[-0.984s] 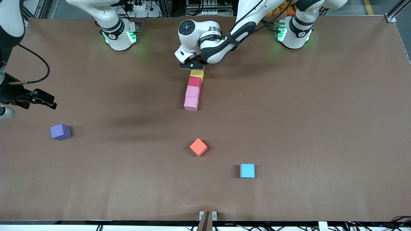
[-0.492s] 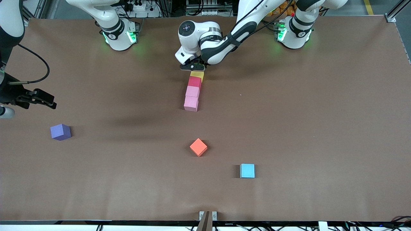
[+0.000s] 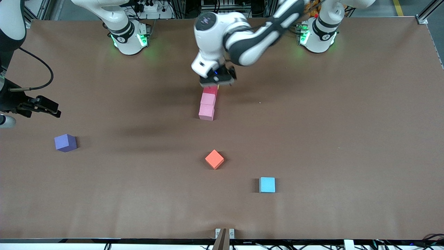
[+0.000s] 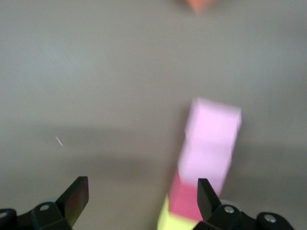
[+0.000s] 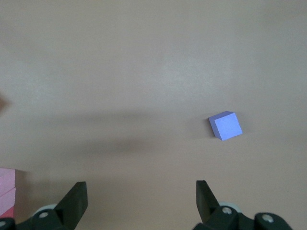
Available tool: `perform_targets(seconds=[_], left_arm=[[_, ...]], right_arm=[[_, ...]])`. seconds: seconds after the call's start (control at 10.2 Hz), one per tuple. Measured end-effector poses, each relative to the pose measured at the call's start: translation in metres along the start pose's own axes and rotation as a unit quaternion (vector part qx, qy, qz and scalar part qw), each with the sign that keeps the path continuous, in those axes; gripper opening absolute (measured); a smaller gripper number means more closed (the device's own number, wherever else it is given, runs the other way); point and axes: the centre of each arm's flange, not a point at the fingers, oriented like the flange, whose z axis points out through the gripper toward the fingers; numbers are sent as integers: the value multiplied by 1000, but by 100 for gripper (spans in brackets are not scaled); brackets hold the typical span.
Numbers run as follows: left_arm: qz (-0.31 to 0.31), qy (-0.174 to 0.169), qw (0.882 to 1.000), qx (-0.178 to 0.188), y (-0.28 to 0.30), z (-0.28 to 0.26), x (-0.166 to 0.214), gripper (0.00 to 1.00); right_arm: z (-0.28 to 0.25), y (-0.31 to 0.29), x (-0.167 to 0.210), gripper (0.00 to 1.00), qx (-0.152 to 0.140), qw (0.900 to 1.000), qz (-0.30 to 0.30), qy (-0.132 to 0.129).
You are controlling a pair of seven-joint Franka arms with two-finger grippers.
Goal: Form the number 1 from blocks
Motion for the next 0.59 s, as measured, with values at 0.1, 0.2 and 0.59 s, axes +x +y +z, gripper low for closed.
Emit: perform_targets(seconds=[0.1, 0.2, 0.59], left_arm=[[-23, 12, 1000, -8, -36, -16, 67, 100], [-38, 20, 999, -13, -77, -24, 126, 100], [-48, 35, 998, -13, -196, -32, 240, 100]], right_arm=[[-1, 1, 0, 100, 0, 1000, 0, 1], [-5, 1, -1, 100, 0, 1000, 1, 4], [-23, 5, -13, 100, 2, 1000, 4, 1]])
